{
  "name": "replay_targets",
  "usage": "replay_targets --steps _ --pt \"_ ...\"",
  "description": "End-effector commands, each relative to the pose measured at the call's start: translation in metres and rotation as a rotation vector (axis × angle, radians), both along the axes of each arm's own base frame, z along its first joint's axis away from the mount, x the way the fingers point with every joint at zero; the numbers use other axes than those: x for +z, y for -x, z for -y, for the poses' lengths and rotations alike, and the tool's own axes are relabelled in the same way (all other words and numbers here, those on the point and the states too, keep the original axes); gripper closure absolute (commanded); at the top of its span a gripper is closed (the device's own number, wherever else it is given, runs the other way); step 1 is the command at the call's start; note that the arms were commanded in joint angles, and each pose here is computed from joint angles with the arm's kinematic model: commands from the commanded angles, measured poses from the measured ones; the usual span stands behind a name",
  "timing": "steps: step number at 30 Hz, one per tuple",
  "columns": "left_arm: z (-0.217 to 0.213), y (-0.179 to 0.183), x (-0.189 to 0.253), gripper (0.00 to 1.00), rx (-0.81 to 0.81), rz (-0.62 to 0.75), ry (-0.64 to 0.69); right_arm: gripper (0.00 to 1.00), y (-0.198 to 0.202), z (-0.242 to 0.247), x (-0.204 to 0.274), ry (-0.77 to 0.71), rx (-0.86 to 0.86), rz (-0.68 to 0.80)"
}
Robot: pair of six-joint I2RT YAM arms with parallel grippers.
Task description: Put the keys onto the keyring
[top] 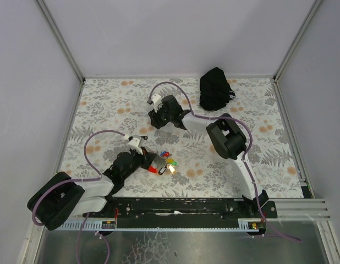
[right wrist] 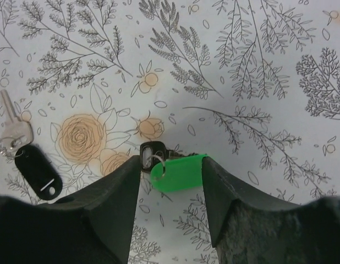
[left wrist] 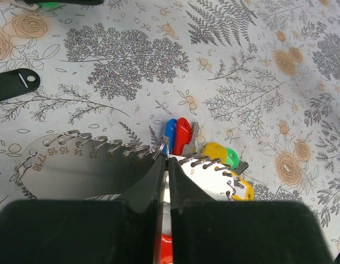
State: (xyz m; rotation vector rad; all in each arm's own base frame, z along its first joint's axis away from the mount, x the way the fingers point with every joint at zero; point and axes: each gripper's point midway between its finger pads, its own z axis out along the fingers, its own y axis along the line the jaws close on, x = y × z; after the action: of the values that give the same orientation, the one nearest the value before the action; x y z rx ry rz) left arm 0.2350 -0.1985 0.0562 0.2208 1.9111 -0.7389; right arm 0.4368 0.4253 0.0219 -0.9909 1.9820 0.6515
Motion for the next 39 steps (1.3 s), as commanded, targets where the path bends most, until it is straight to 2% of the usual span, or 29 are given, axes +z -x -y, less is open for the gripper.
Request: replay_targets --steps 1,6,12,18,24,28,32,36,39 --pt "0.001 -0.007 0.013 1.0 0.022 0.05 0.034 0.46 -0.009 -0.001 0.002 0.073 -0.02 0.023" --pt "0.0 -0.007 0.014 1.0 0.023 0.055 0.033 0.49 -0.009 0.002 -0.005 0.131 -0.035 0.019" --pt "0.001 -0.007 0.015 1.0 0.019 0.058 0.031 0.6 -0.008 0.02 -0.025 0.269 -0.102 -0.005" --pt "0.004 -0.008 0.016 1.0 0.004 0.062 0.034 0.65 0.01 0.068 -0.032 0.385 -0.221 -0.031" --pt "0.013 -0.002 0.019 1.0 -0.065 0.079 0.047 0.7 0.058 0.141 -0.036 0.472 -0.396 -0.126" --pt "0.022 0.0 0.022 1.0 -0.122 0.093 0.049 0.69 0.089 0.17 -0.03 0.436 -0.506 -0.215" --pt "0.035 0.005 0.026 1.0 -0.206 0.107 0.056 0.67 0.125 0.192 -0.034 0.425 -0.545 -0.284" --pt "0.045 0.011 0.027 1.0 -0.274 0.114 0.075 0.67 0.153 0.214 -0.033 0.38 -0.579 -0.293" --pt "0.053 0.017 0.029 1.0 -0.328 0.121 0.078 0.63 0.165 0.217 -0.013 0.301 -0.563 -0.268"
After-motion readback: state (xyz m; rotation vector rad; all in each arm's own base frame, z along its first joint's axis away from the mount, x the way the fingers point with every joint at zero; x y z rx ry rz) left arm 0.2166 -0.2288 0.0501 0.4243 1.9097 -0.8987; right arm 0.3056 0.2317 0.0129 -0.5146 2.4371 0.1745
